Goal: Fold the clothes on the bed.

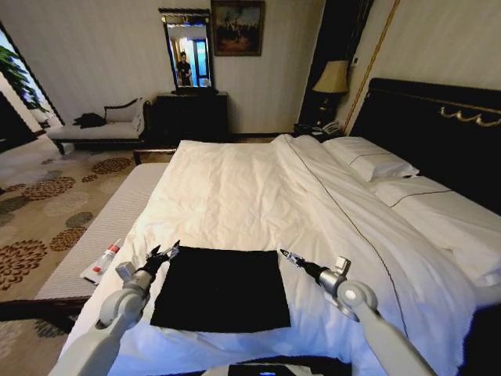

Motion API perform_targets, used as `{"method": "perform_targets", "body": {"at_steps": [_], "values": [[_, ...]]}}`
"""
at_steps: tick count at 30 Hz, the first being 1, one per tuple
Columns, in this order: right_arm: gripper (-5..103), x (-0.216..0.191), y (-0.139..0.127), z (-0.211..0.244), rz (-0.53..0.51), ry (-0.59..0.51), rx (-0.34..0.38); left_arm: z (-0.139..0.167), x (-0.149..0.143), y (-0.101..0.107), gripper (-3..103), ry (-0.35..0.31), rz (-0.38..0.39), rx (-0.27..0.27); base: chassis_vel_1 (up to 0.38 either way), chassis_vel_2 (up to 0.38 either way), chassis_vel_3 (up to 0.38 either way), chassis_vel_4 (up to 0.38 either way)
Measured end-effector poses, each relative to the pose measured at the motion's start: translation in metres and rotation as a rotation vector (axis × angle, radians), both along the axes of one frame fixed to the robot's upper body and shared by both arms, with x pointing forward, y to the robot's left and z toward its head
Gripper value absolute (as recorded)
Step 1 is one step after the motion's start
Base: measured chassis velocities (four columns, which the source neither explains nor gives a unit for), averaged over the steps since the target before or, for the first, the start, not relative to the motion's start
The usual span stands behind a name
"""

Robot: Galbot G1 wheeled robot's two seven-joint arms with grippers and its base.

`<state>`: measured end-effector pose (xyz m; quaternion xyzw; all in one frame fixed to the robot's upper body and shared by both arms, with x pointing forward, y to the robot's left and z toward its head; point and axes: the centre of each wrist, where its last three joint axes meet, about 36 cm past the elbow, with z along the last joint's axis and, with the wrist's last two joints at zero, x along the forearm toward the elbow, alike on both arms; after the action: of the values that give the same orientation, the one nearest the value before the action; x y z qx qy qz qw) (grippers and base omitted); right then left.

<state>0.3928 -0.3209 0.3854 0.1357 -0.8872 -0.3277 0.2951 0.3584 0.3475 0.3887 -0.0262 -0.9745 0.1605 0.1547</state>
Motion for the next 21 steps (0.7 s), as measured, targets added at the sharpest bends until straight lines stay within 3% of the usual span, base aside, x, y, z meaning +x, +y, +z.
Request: {"method": "perform_targets", "body": {"at_steps": [15, 21], "values": [[97, 0.037, 0.016, -0.027, 0.045, 0.037, -0.017, -0.001, -0.003, -0.004, 100, -0.006, 0.018, -0.001, 0.000, 0.000, 0.000, 0.000], [84, 0.045, 0.031, -0.041, 0.054, 0.061, 0.003, 0.007, -0.008, 0.001, 100, -0.020, 0.030, 0.006, 0.000, 0.000, 0.000, 0.000]]}}
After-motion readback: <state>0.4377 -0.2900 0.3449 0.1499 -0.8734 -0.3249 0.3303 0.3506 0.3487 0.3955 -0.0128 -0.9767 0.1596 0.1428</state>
